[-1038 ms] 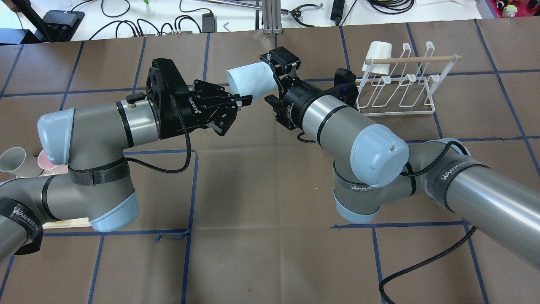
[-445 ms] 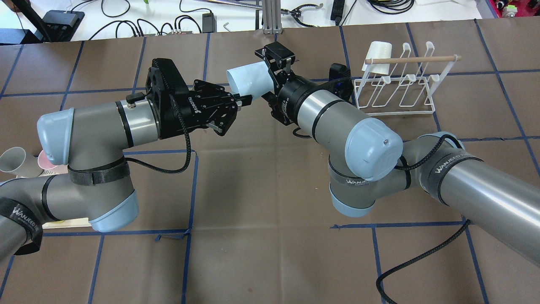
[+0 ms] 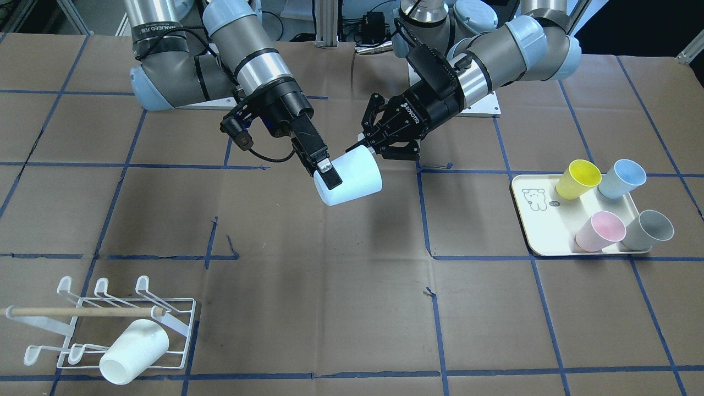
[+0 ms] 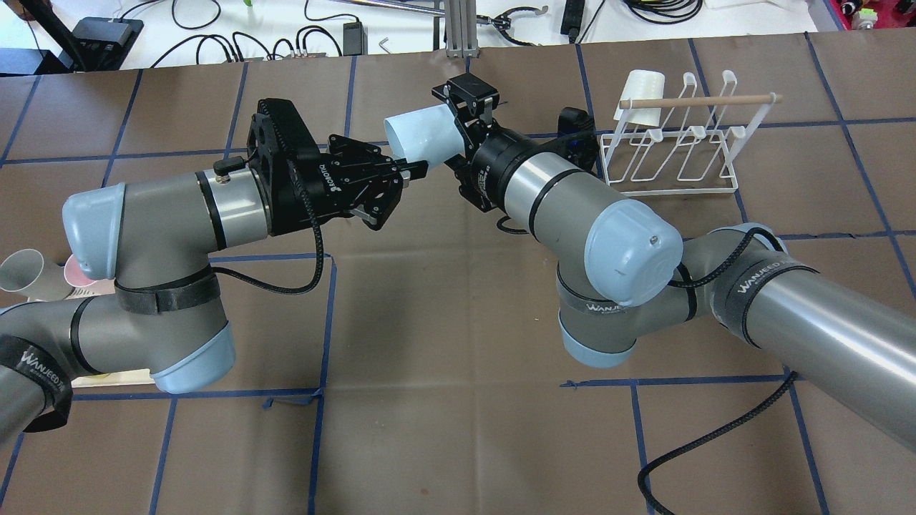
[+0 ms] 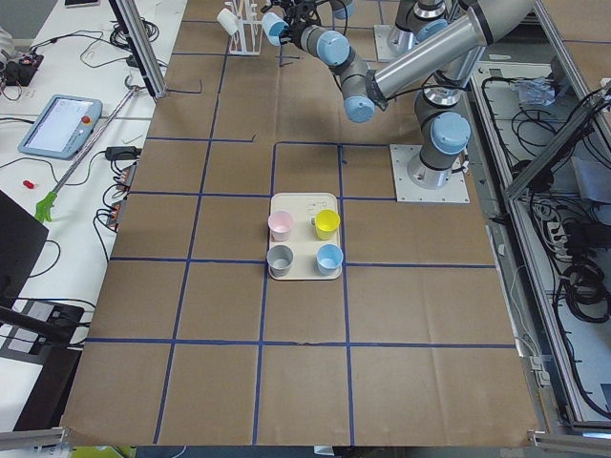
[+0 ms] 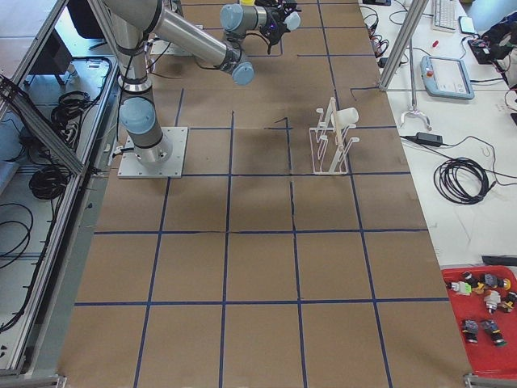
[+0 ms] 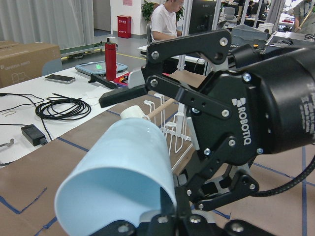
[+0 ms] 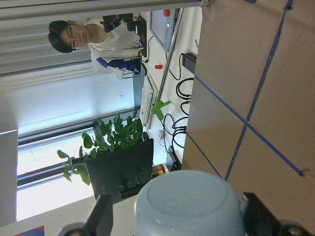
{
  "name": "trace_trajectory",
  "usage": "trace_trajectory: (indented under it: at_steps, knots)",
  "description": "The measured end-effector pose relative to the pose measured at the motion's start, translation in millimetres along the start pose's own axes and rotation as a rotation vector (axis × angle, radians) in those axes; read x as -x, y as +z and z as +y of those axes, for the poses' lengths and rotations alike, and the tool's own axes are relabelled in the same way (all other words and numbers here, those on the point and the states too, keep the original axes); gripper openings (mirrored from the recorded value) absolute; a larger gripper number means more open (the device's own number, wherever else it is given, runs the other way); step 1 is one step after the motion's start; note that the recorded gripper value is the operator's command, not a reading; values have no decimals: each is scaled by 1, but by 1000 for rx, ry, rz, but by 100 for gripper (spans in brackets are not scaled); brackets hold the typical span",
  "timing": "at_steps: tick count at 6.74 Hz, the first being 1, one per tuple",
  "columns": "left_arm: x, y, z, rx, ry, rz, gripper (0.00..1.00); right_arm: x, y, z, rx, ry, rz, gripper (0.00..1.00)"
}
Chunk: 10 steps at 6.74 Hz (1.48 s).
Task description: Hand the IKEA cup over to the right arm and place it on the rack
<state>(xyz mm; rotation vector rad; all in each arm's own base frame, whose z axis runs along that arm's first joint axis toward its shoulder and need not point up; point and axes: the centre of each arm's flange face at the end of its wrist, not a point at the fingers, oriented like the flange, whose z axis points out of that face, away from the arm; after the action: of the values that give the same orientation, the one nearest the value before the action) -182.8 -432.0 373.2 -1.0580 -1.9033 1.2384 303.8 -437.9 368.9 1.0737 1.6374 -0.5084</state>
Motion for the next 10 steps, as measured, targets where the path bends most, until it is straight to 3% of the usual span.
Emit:
trace_trajectory:
  at_steps: [2,3,5,10]
  knots:
    - [0,0,0,0,1,-1,12,-2,0,0,2,2,4,46]
    - [0,-1,-1,-1,2,-1,34,-2,0,0,4,3,6,41]
    - [0,-2,-5,-4,10,-6,95,-3,0,2,7,2,9,39]
    - [5,-8,-5,-6,-18,-22,99,-2,0,1,6,-6,8,24]
